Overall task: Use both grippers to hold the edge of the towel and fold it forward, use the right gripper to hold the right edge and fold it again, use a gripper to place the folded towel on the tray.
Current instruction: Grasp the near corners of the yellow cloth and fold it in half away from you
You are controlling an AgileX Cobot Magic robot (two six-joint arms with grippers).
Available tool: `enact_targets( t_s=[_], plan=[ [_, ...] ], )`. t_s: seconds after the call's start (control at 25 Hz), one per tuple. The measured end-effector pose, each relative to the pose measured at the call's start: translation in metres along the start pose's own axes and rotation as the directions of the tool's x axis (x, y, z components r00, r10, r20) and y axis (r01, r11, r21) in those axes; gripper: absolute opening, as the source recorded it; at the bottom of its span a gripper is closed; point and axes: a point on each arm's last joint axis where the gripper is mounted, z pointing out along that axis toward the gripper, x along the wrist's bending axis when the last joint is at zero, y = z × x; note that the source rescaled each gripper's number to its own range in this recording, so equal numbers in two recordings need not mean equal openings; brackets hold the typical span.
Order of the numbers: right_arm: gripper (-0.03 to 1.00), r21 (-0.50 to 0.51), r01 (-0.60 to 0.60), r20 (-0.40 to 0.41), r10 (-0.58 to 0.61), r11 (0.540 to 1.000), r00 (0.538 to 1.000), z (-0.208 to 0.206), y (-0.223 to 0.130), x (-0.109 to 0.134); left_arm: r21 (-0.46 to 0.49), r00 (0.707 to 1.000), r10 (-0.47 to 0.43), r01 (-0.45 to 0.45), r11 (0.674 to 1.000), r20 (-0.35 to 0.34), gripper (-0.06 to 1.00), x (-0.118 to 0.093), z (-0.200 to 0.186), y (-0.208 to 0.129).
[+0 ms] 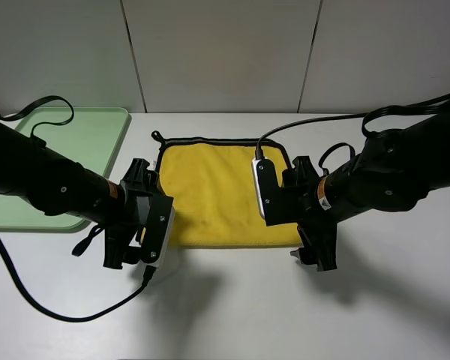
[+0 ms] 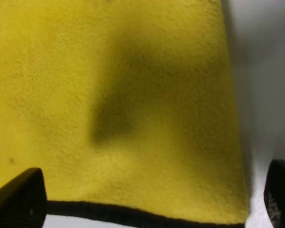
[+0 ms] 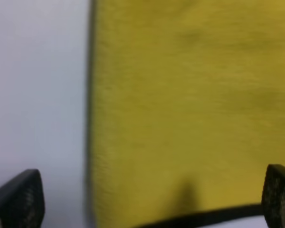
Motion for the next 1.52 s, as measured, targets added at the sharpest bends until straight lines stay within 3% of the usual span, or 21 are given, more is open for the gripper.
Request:
enact_targets(
  t_s=[0.08, 0.56, 0.88, 1.2, 1.4, 1.52],
  plan=[
    [1.0, 0.012, 0.002, -0.027, -0.001, 1.0, 1.0, 0.008, -0.001, 0.004, -0.002, 1.0, 0.0, 0.0, 1.0, -0.007, 0.91, 0.001, 0.0, 0.0],
    [1.0, -0.036, 0.029, 0.002, -0.029, 0.999, 1.0, 0.018, 0.002, 0.0, -0.004, 1.0, -0.002, 0.002, 1.0, -0.012, 0.91, 0.001, 0.001, 0.0],
    [1.0, -0.042, -0.05, 0.043, 0.052, 0.998, 0.998, 0.02, -0.017, -0.013, -0.004, 1.0, -0.017, 0.017, 1.0, -0.012, 0.91, 0.001, 0.001, 0.0],
    [0.99, -0.038, -0.052, 0.039, 0.054, 0.998, 0.998, 0.02, -0.018, -0.012, -0.004, 1.0, -0.019, 0.019, 1.0, -0.012, 0.87, 0.001, 0.001, 0.0],
    [0.75, 0.005, -0.059, 0.005, 0.059, 0.998, 0.998, 0.021, -0.022, -0.009, -0.001, 1.0, -0.017, 0.017, 1.0, -0.002, 0.67, -0.001, 0.003, 0.0],
    [0.56, 0.034, -0.069, -0.019, 0.069, 0.997, 0.997, 0.021, -0.024, -0.006, 0.003, 1.0, -0.017, 0.017, 1.0, 0.01, 0.45, -0.003, 0.005, -0.001]
  ],
)
